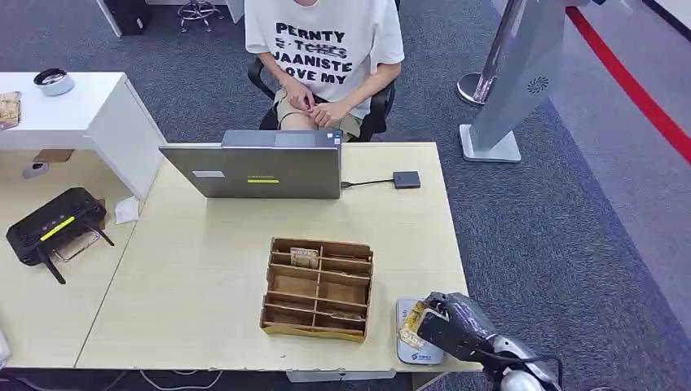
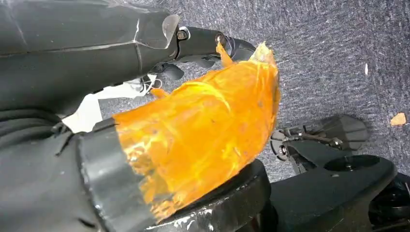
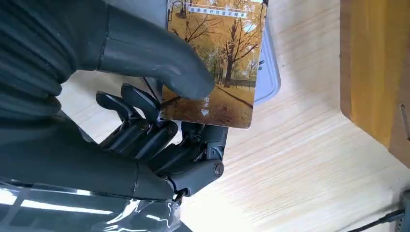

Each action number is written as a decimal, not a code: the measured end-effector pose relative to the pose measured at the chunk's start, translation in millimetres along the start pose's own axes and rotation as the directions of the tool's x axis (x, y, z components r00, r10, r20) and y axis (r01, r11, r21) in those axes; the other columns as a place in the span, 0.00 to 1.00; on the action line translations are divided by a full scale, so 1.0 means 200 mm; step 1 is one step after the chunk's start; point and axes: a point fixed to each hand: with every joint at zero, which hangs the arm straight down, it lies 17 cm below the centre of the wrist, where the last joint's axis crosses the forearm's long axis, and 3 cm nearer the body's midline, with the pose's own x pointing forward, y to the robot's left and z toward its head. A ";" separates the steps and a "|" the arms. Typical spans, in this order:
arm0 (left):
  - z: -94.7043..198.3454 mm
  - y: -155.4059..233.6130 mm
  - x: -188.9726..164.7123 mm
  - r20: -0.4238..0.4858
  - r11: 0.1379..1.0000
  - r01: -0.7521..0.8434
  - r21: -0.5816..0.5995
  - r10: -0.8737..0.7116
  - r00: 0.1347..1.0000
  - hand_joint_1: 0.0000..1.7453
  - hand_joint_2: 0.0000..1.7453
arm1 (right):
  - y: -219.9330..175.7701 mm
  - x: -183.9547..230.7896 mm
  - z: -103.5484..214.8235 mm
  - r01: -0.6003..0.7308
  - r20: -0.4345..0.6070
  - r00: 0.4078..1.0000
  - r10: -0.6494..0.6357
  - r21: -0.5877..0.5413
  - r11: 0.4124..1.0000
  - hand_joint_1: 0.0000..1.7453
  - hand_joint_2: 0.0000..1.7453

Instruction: Pass the card to the sensor for recognition and then transmit it.

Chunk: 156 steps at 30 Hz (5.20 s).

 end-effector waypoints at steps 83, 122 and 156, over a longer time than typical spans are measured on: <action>0.02 -0.08 0.12 0.026 0.982 0.184 -0.034 -0.183 0.983 0.00 0.00 | -1.55 1.55 0.19 -0.109 0.019 0.667 0.745 -0.986 0.122 1.00 1.00; 0.01 -0.06 0.13 0.032 0.984 0.179 -0.018 -0.178 0.983 0.00 0.00 | -1.45 1.31 0.08 -0.144 0.060 0.727 0.684 -0.960 0.238 0.00 1.00; 0.01 -0.04 0.06 0.025 1.000 -0.019 0.003 0.019 1.000 0.00 0.00 | -0.28 1.45 0.17 0.099 0.596 0.735 0.324 -0.567 0.818 0.40 1.00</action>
